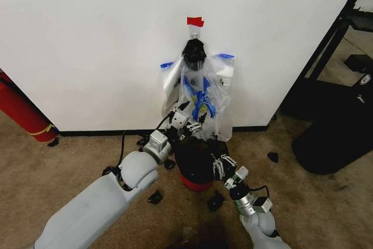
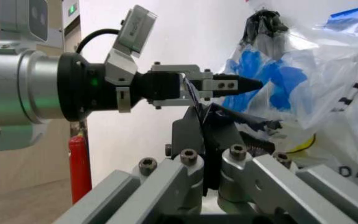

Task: Pick up the garbage bag from the wall and place it over the trash bin.

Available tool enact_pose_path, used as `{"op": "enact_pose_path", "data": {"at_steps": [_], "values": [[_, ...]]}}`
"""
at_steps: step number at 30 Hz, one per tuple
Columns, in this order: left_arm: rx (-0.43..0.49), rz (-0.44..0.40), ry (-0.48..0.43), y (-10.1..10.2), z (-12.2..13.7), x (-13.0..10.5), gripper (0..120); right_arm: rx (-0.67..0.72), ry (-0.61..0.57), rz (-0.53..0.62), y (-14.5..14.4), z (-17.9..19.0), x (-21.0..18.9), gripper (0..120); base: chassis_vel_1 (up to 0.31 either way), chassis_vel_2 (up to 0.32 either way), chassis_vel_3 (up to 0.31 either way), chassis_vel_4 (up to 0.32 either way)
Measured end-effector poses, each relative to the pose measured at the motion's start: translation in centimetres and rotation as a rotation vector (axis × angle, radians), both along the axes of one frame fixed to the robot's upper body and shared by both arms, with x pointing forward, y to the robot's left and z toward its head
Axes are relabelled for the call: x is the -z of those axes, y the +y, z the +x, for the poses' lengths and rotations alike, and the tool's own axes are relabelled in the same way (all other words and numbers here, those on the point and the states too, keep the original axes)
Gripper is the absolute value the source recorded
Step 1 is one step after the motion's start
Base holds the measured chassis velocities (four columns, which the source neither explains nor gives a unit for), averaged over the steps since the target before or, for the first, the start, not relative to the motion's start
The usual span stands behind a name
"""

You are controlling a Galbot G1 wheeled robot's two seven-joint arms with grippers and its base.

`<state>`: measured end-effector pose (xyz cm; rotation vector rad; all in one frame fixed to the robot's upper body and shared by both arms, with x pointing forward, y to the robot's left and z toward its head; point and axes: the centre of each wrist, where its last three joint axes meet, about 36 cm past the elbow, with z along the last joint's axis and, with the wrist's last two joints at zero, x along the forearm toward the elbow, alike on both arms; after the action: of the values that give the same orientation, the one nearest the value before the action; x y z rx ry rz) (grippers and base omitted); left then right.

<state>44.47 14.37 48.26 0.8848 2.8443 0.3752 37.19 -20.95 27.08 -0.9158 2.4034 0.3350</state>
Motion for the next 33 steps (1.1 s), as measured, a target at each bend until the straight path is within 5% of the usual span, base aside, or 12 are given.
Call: {"op": "enact_pose_path", "data": {"at_steps": [15,22,33], "values": [[-0.088,0.11,-0.111,-0.3,-0.4,-0.4,5,0.005,-0.002,0.006,0.1,0.0,0.0,0,0.0,0.0,0.0,0.0],[-0.095,0.125,-0.123,0.3,-1.5,-0.4,15,0.005,-0.001,0.005,0.3,0.0,0.0,0,0.0,0.0,0.0,0.0],[-0.087,0.026,-0.131,0.8,-1.6,-0.2,0,0.011,0.008,0.007,0.6,0.0,0.3,0,0.0,0.0,0.0,0.0]]}}
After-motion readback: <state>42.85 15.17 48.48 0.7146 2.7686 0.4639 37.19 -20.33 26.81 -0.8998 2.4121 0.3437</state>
